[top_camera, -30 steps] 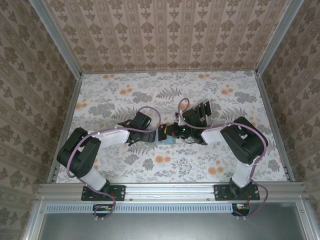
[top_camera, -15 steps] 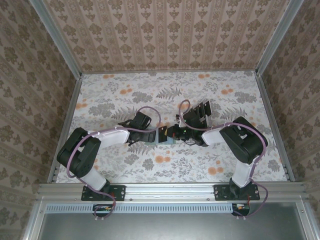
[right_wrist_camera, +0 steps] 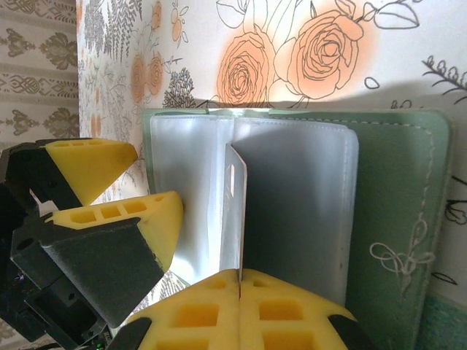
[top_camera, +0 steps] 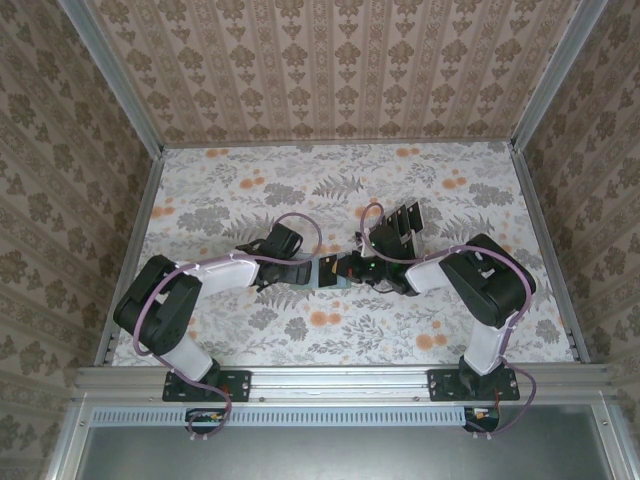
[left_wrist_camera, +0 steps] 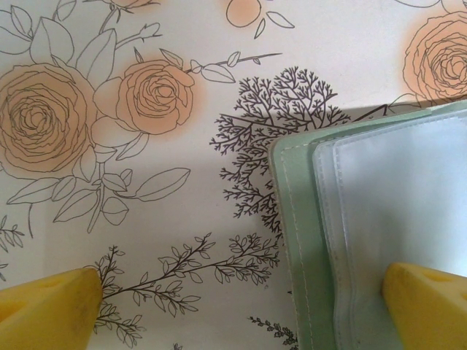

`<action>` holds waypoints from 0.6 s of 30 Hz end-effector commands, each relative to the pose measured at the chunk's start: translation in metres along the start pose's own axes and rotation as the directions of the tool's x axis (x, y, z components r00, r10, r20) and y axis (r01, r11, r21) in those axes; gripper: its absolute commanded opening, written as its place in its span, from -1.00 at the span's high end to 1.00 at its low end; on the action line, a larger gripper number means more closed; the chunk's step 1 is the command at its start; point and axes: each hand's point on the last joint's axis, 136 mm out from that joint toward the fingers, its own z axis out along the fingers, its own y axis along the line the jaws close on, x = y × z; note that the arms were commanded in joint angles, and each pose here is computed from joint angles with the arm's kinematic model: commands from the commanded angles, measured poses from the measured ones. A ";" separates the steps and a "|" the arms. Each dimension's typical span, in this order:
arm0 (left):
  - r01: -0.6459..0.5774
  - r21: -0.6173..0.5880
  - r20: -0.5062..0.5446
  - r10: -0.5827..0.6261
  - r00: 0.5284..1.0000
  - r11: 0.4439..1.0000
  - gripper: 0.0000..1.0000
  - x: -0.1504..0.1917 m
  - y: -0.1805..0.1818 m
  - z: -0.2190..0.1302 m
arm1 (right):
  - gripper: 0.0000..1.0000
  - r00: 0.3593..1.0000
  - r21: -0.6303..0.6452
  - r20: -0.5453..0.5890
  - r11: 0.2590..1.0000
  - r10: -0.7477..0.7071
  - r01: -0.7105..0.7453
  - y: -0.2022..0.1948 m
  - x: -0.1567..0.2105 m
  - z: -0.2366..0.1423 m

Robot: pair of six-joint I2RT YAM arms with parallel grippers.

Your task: Put the credit cards into the card holder

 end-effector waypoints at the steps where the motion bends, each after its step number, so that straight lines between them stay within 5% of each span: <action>1: -0.031 -0.063 -0.090 0.025 0.996 0.998 -0.99 0.024 0.012 0.004 | 1.00 1.000 0.024 -0.007 0.999 0.023 -0.022 -0.011 0.002 0.003; 18: -0.029 -0.063 -0.095 0.023 0.995 0.998 -1.00 0.026 0.012 0.005 | 1.00 0.999 -0.043 -0.046 0.999 -0.010 0.008 0.006 -0.003 0.013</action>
